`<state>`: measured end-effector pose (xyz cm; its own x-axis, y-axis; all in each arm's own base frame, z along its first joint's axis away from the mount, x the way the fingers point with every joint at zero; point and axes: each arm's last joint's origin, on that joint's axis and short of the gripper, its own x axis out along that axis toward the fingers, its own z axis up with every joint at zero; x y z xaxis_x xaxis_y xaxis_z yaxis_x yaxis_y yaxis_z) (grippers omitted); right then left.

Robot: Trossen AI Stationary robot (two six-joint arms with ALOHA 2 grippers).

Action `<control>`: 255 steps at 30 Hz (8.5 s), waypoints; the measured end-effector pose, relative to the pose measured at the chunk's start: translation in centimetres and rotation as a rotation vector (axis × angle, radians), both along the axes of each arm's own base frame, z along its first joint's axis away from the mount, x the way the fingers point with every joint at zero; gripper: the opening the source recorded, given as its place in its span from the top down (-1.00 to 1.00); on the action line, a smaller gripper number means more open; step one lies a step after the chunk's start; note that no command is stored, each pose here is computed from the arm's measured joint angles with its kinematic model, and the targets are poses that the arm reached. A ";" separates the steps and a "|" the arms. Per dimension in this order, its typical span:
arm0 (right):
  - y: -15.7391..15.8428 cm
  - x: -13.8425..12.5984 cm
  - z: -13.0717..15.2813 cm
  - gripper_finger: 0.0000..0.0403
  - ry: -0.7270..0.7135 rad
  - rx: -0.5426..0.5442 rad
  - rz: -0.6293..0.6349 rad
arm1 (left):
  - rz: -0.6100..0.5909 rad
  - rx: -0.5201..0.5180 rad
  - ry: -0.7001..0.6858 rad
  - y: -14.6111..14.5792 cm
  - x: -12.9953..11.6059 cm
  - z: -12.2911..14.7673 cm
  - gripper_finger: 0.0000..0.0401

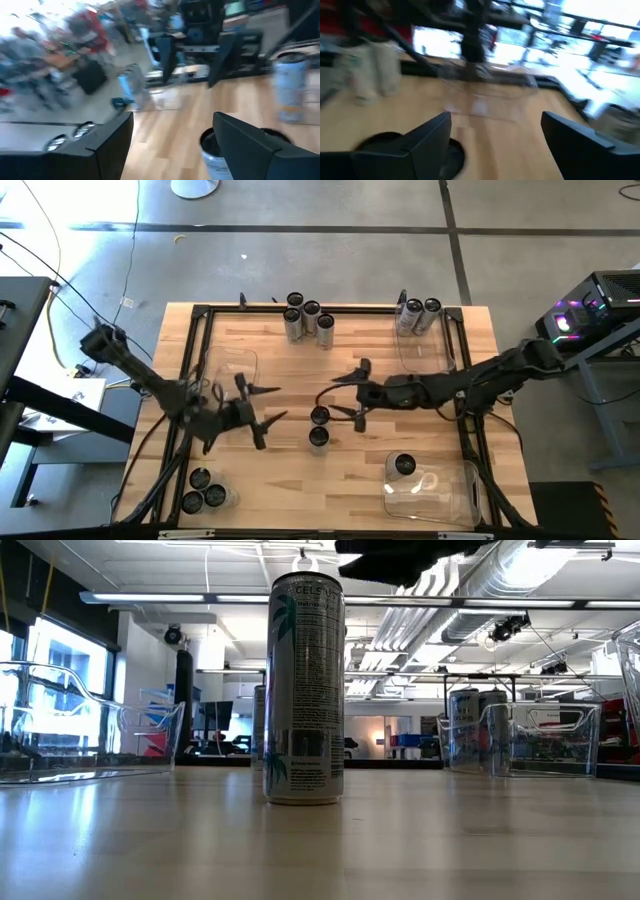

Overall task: Sort soda cans
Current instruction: Put the white-blue soda can into the top transparent bin

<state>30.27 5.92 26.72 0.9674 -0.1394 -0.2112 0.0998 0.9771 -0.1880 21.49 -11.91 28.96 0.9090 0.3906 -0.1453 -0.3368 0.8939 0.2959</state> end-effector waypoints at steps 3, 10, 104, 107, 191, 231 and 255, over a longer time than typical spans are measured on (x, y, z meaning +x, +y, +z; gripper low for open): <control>0.7 -0.3 1.4 -0.51 0.031 -0.074 -0.125 | 0.002 -0.138 0.085 2.4 -0.1 1.8 -0.29; 1.9 -1.0 2.1 -0.51 0.064 -0.097 -0.190 | 0.230 -0.245 0.288 8.8 0.3 2.1 -0.23; 5.0 -0.2 0.4 -0.51 0.037 -0.027 -0.149 | 0.478 -0.426 0.107 28.6 6.1 -15.1 -0.26; 5.0 -0.2 0.3 -0.51 0.039 -0.027 -0.149 | 0.460 -0.414 0.118 28.2 6.3 -15.1 -0.12; -6.2 3.0 -4.6 -0.19 0.376 0.144 0.144 | -0.464 -0.222 0.394 15.5 12.8 -12.2 -0.29; -11.6 -14.9 4.8 -0.19 0.139 0.393 -1.169 | 0.040 -0.287 0.442 15.1 9.3 -16.4 -0.42; -16.4 -13.5 -6.0 -0.19 0.164 0.397 -1.215 | 0.038 -0.292 0.415 15.1 9.4 -16.2 -0.42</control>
